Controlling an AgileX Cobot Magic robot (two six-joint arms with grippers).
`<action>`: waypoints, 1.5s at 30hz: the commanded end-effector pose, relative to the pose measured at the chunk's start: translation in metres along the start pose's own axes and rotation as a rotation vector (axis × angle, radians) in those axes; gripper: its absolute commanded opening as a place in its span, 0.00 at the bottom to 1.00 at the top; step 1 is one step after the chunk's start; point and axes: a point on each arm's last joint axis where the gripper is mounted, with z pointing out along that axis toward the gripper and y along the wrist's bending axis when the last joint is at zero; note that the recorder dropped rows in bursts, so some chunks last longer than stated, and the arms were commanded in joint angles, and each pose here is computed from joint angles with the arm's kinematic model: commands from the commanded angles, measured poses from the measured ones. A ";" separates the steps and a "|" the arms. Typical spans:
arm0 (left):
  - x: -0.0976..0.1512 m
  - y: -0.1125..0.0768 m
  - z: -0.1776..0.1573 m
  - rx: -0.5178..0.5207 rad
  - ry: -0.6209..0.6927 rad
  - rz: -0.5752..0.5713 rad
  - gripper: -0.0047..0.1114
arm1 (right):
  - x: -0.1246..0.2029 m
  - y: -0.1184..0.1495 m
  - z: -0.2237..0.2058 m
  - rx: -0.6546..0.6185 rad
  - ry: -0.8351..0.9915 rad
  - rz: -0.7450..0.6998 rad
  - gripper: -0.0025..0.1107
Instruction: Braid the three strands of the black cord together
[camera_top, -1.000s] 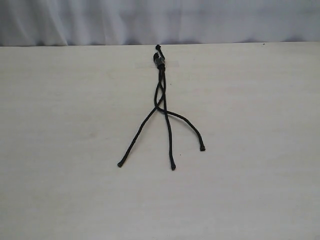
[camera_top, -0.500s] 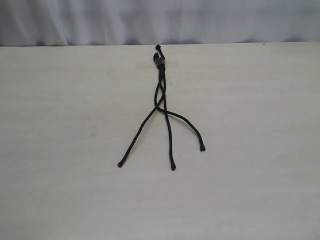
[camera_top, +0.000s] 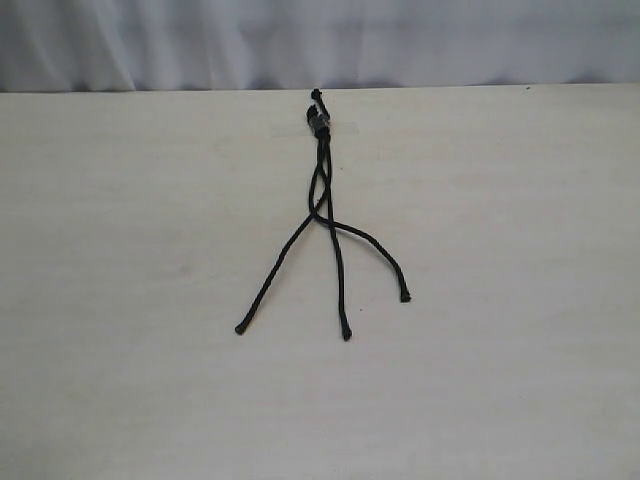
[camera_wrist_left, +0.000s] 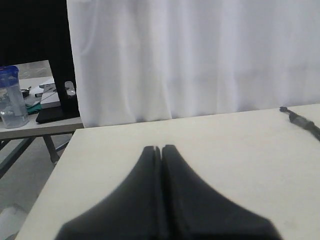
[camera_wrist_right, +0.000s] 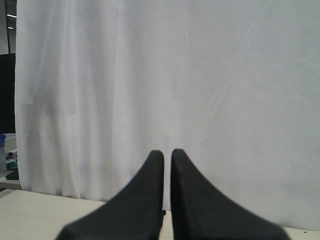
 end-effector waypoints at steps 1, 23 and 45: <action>0.003 0.000 0.000 0.003 0.026 -0.007 0.04 | 0.000 0.000 -0.001 -0.001 -0.011 0.005 0.06; 0.007 -0.001 0.000 0.008 0.067 -0.009 0.04 | 0.000 0.000 -0.001 -0.001 -0.011 0.005 0.06; 0.007 -0.001 0.000 0.008 0.067 -0.009 0.04 | 0.094 -0.003 -0.016 0.004 0.332 -0.037 0.06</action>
